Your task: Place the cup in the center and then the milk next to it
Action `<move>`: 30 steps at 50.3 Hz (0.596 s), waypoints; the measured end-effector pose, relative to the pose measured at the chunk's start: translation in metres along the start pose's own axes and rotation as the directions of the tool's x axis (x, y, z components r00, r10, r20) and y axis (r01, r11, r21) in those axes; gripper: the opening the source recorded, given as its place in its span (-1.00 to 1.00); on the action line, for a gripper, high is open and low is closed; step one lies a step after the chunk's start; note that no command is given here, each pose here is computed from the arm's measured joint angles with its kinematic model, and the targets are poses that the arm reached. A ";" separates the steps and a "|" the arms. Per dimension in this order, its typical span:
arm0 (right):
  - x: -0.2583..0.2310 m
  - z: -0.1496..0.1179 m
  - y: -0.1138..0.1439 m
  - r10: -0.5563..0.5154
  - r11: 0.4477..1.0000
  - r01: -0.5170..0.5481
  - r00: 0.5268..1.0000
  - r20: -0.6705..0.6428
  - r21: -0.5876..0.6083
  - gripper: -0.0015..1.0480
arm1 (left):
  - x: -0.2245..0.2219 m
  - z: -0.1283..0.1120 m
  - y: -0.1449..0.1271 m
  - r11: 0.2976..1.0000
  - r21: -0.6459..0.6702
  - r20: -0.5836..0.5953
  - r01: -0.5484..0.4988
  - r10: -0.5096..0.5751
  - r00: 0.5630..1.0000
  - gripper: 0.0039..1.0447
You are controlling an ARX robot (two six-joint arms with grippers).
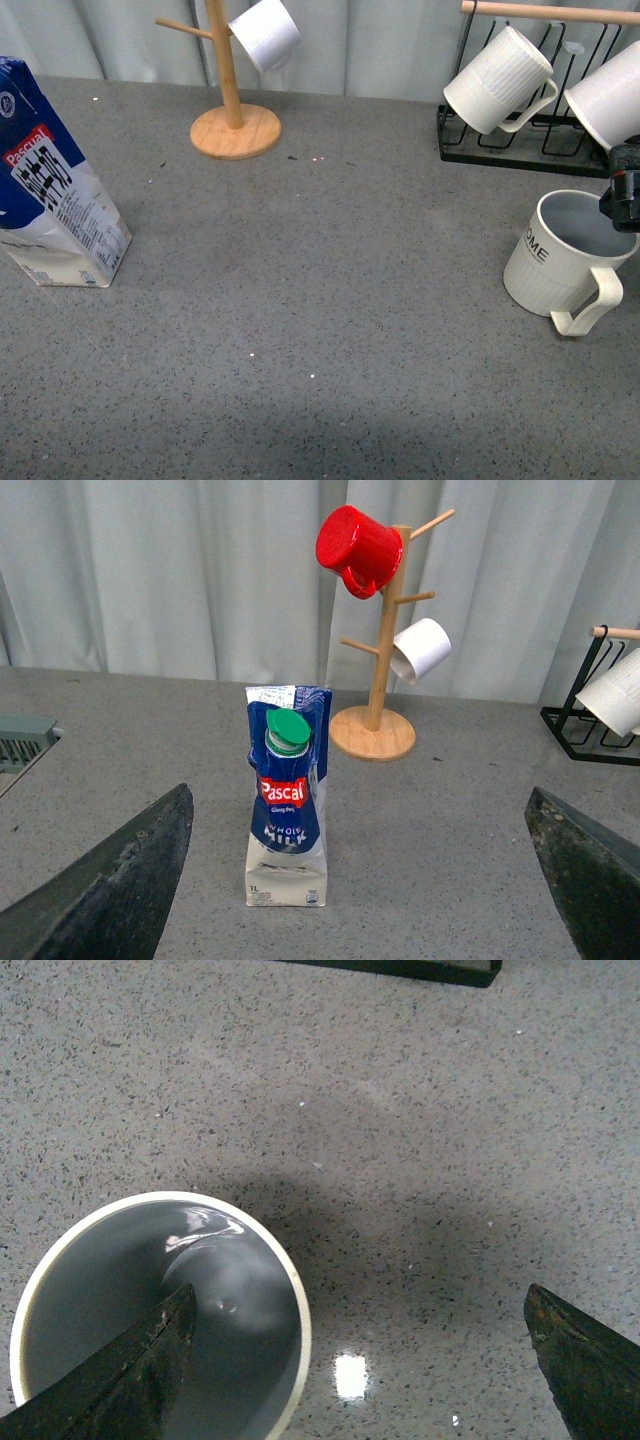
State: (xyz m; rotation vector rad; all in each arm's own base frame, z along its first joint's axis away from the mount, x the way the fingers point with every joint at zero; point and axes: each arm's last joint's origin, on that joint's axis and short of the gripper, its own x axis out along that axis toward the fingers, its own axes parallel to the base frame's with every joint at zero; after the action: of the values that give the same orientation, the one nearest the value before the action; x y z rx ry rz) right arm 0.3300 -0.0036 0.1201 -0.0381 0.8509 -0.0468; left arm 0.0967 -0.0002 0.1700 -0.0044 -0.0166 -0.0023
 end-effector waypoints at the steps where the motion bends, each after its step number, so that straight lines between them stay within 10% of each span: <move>1: 0.001 0.001 0.000 -0.001 1.000 0.001 1.000 -0.006 0.005 0.76 | 0.000 0.000 0.000 1.000 0.000 0.000 0.000 0.000 1.000 0.88; 30: 0.008 -0.004 0.005 0.004 0.999 0.000 0.996 -0.094 0.038 -0.93 | 0.000 0.000 0.000 1.000 0.000 0.000 0.000 0.000 1.000 0.88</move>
State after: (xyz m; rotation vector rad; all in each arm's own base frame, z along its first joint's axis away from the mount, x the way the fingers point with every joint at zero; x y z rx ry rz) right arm 0.3324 0.0009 0.1113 0.0005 0.9441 -0.0632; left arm 0.0967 -0.0002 0.1700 -0.0044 -0.0166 -0.0023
